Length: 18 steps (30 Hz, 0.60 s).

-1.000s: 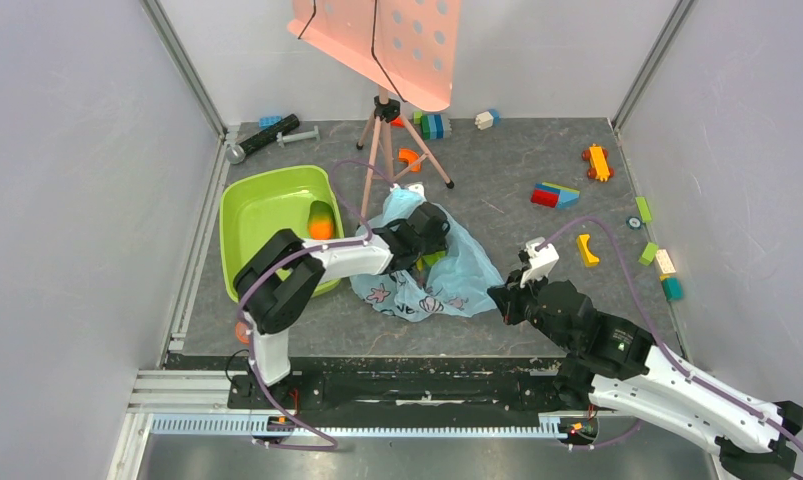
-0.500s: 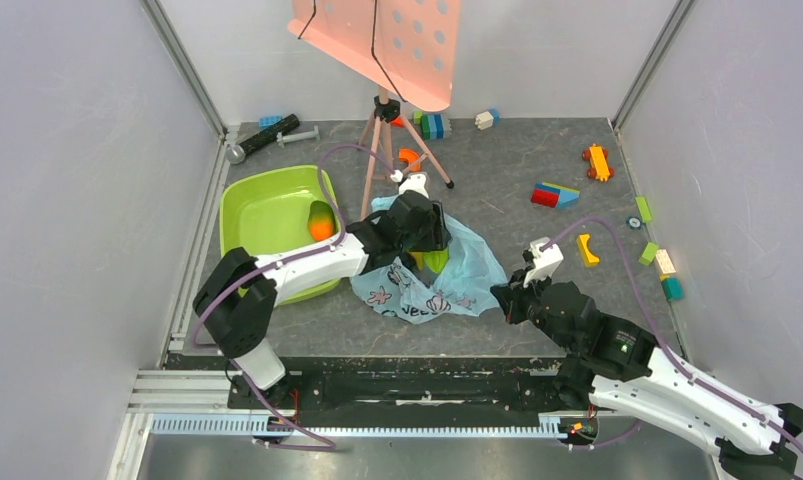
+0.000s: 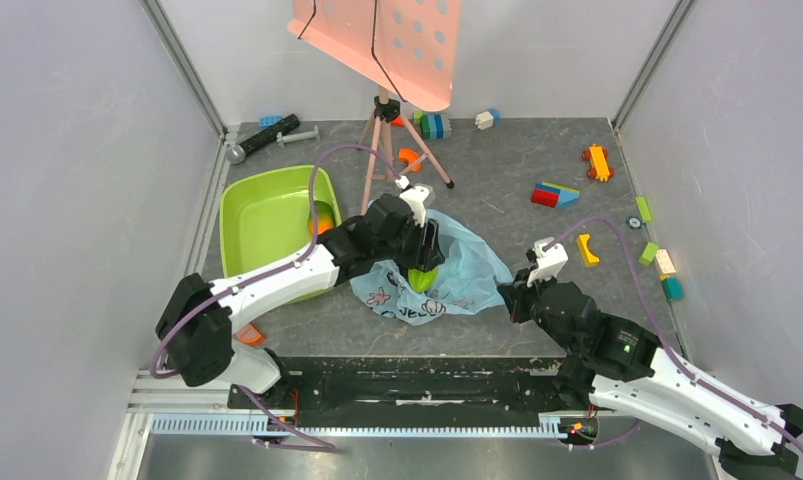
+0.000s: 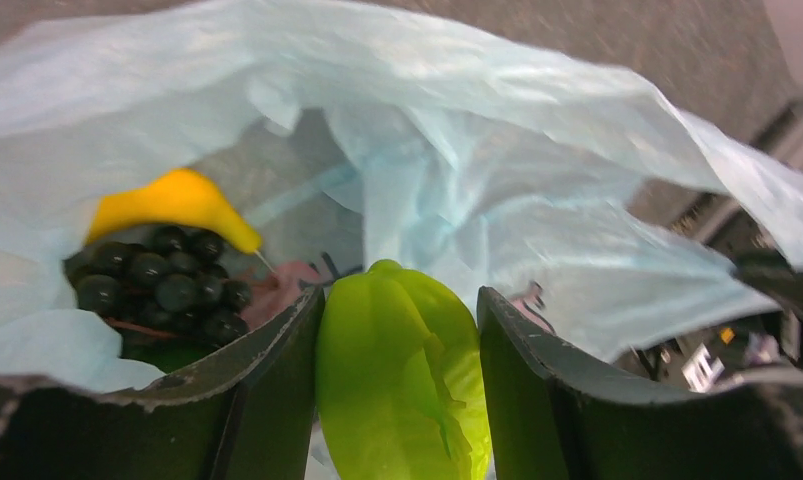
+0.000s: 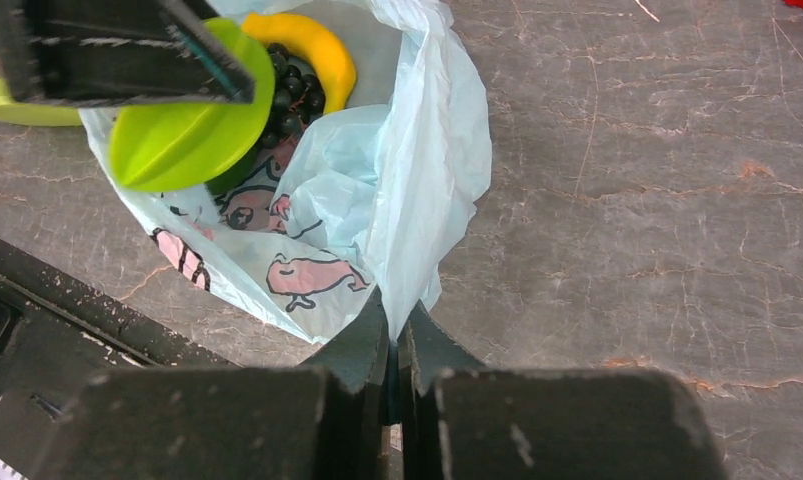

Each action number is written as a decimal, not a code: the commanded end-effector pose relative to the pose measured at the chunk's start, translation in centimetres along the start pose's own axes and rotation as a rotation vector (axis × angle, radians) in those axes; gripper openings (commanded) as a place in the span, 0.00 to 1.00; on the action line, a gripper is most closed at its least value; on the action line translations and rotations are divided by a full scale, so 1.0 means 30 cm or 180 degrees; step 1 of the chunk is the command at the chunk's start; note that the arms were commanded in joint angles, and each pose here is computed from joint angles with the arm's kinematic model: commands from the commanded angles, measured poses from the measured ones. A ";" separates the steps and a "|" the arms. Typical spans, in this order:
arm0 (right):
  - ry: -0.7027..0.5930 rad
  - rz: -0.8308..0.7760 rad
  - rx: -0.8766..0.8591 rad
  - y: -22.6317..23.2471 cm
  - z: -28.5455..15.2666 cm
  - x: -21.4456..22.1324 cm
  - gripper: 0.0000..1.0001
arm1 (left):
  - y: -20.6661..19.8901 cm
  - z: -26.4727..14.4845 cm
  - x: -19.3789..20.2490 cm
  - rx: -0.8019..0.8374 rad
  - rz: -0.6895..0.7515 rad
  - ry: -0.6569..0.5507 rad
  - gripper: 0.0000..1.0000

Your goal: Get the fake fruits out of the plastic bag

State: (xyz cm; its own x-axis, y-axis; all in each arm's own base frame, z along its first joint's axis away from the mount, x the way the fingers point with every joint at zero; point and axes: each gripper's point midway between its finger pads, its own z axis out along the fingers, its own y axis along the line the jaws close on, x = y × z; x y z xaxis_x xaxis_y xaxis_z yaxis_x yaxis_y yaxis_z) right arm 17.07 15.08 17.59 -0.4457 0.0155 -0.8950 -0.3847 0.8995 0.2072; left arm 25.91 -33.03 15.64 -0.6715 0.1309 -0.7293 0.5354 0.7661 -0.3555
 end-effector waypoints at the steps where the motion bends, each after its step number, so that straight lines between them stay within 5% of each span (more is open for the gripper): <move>1: -0.0120 0.0036 0.0053 -0.001 -0.012 -0.055 0.00 | -0.160 -0.136 -0.048 0.0805 0.0293 -0.0004 0.49; 11: -0.0081 0.0032 -0.0003 0.018 -0.004 -0.056 0.00 | -0.315 -0.430 -0.308 0.1306 0.0316 -0.0846 0.51; 18: -0.0131 -0.0001 0.0055 0.006 -0.014 -0.080 0.00 | -0.193 -0.634 -0.456 0.0711 0.0226 -0.1511 0.49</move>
State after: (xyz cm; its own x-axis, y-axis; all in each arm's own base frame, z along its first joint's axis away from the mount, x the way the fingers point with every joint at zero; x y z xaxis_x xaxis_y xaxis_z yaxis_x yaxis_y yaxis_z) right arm 17.30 15.19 17.57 -0.4525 0.0001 -0.8918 -0.3775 0.9059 0.1916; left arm 20.92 -31.36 34.90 -0.4579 -0.0713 -0.8861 0.7531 0.4986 -0.4293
